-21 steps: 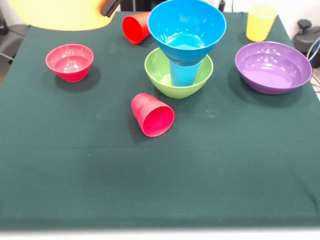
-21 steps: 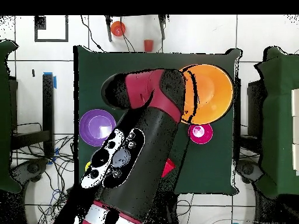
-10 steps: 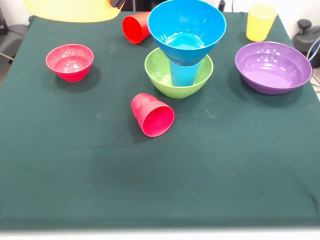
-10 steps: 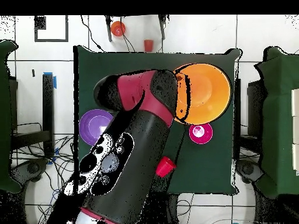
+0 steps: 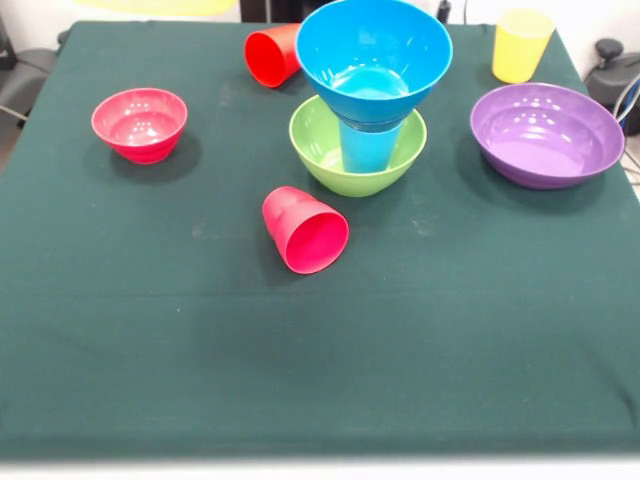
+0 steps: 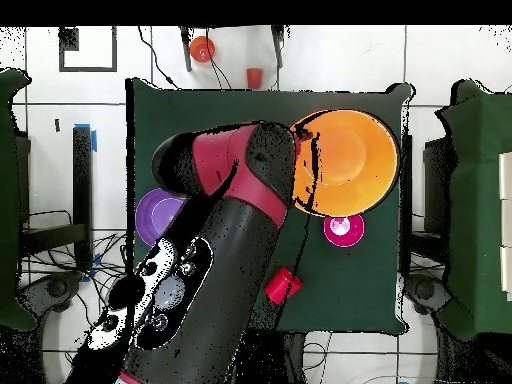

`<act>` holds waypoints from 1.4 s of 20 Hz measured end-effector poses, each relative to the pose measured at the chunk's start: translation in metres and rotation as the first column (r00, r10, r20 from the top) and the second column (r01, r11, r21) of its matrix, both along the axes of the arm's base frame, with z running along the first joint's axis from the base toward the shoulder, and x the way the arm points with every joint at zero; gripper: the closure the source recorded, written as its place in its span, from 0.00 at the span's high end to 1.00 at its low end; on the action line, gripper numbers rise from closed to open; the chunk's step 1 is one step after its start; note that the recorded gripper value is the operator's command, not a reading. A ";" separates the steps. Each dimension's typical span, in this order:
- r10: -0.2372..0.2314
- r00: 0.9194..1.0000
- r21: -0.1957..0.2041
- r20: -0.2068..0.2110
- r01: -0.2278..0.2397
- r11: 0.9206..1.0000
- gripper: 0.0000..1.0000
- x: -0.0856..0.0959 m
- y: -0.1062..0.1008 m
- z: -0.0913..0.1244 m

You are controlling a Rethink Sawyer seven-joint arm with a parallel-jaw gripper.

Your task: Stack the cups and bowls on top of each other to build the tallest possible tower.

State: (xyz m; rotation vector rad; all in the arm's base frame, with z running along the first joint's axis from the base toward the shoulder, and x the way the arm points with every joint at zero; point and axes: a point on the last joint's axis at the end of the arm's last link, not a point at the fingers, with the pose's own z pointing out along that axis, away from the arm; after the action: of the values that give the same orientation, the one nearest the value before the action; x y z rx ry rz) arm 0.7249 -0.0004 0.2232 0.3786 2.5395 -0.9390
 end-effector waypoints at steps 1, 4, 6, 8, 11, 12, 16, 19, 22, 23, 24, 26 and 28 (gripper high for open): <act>0.006 1.000 -0.011 -0.001 -0.006 1.000 0.00 -0.001 0.004 0.002; 0.014 1.000 -0.022 0.000 -0.014 1.000 0.00 -0.002 0.009 0.005; 0.020 1.000 -0.030 0.002 -0.020 0.999 0.00 -0.003 0.012 0.007; 0.025 1.000 -0.039 0.003 -0.025 0.999 0.00 -0.004 0.015 0.010; 0.029 1.000 -0.056 0.002 -0.029 0.998 0.00 -0.005 0.017 0.013; 0.030 1.000 -0.059 0.001 -0.030 0.998 0.00 -0.006 0.017 0.013; 0.028 0.999 -0.079 -0.015 -0.029 0.996 0.00 -0.008 0.014 0.006; 0.025 0.999 -0.090 -0.030 -0.027 0.996 0.00 -0.010 0.011 -0.002; 0.021 0.999 -0.098 -0.047 -0.025 0.995 0.00 -0.013 0.009 -0.011; 0.020 0.999 -0.098 -0.050 -0.025 0.995 0.00 -0.014 0.008 -0.013; 0.020 0.998 -0.099 -0.053 -0.025 0.995 0.00 -0.014 0.008 -0.015; 0.017 0.998 -0.102 -0.063 -0.024 0.995 0.00 -0.017 0.007 -0.020; 0.016 0.997 -0.105 -0.070 -0.023 0.994 0.00 -0.019 0.007 -0.023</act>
State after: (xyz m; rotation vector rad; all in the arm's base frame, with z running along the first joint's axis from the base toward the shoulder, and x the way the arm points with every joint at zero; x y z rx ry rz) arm 0.7063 0.0063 0.1999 0.2943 2.5370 -1.0917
